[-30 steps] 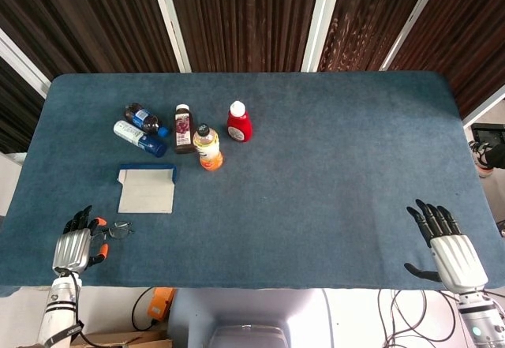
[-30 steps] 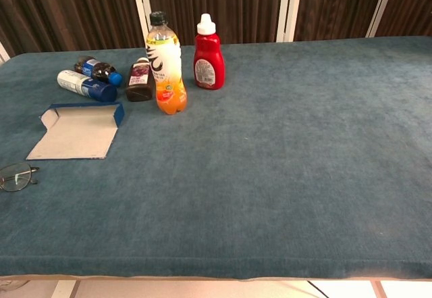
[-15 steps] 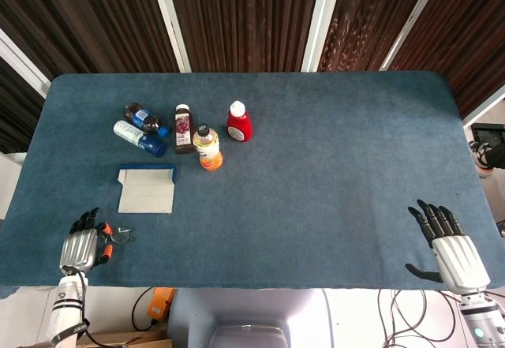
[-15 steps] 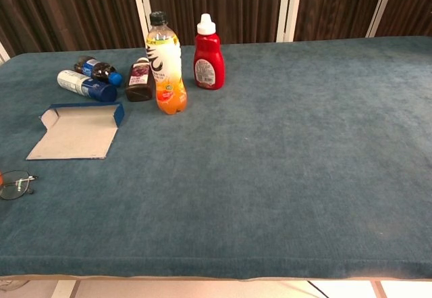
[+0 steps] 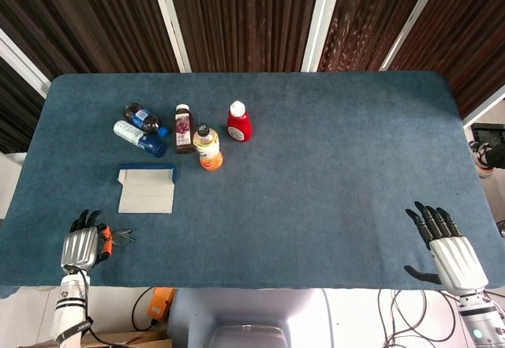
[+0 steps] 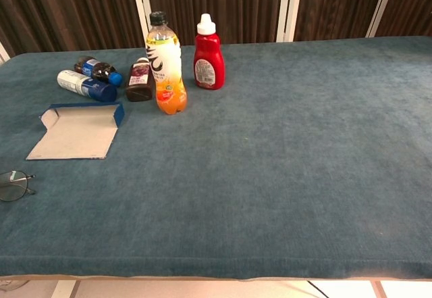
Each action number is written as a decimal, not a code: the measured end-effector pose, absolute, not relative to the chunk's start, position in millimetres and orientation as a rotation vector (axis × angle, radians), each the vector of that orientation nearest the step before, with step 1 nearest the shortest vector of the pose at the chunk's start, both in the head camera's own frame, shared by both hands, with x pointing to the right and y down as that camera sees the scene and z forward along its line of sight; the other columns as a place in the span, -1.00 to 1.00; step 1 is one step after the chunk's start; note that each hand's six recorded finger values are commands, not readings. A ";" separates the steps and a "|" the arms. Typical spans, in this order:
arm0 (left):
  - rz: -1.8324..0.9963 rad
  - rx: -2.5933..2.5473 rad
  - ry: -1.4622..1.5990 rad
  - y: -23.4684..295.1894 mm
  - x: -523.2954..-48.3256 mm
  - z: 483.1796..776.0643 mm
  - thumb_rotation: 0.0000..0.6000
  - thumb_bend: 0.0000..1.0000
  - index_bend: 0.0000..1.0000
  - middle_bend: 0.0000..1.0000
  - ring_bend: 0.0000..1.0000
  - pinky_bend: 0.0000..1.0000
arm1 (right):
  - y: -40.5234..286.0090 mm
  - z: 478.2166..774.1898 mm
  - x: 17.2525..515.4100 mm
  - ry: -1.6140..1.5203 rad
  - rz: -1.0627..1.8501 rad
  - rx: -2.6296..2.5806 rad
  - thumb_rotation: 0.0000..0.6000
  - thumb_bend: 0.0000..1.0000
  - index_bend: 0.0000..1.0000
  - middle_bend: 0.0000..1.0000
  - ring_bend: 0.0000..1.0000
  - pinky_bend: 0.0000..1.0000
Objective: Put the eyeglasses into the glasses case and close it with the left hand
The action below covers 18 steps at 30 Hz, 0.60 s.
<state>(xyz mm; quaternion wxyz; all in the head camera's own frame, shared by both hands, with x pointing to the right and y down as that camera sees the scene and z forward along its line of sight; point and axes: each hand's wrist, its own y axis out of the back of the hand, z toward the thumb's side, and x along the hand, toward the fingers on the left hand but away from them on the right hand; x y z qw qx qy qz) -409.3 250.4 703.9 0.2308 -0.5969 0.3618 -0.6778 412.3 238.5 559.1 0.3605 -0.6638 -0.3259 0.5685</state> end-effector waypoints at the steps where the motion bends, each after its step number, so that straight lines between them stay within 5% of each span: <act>1: -1.860 -1.635 1.005 249.4 -409.5 703.5 1.00 -0.09 0.27 -0.65 -0.86 -0.69 | 238.6 559.1 412.2 -0.839 1.465 -1.712 1.00 -0.70 -1.00 -1.00 -1.00 -1.00; 10: -1.802 -1.587 1.072 237.4 -407.8 699.8 1.00 0.02 0.38 -0.62 -0.79 -0.73 | 238.6 558.6 412.7 -0.841 1.465 -1.712 1.00 -0.70 -1.00 -1.00 -1.00 -1.00; 18: -1.585 -1.504 1.031 187.1 -372.6 693.1 1.00 0.03 0.37 -0.65 -0.84 -0.81 | 238.6 560.0 413.1 -0.838 1.474 -1.704 1.00 -0.70 -1.00 -1.00 -1.00 -1.00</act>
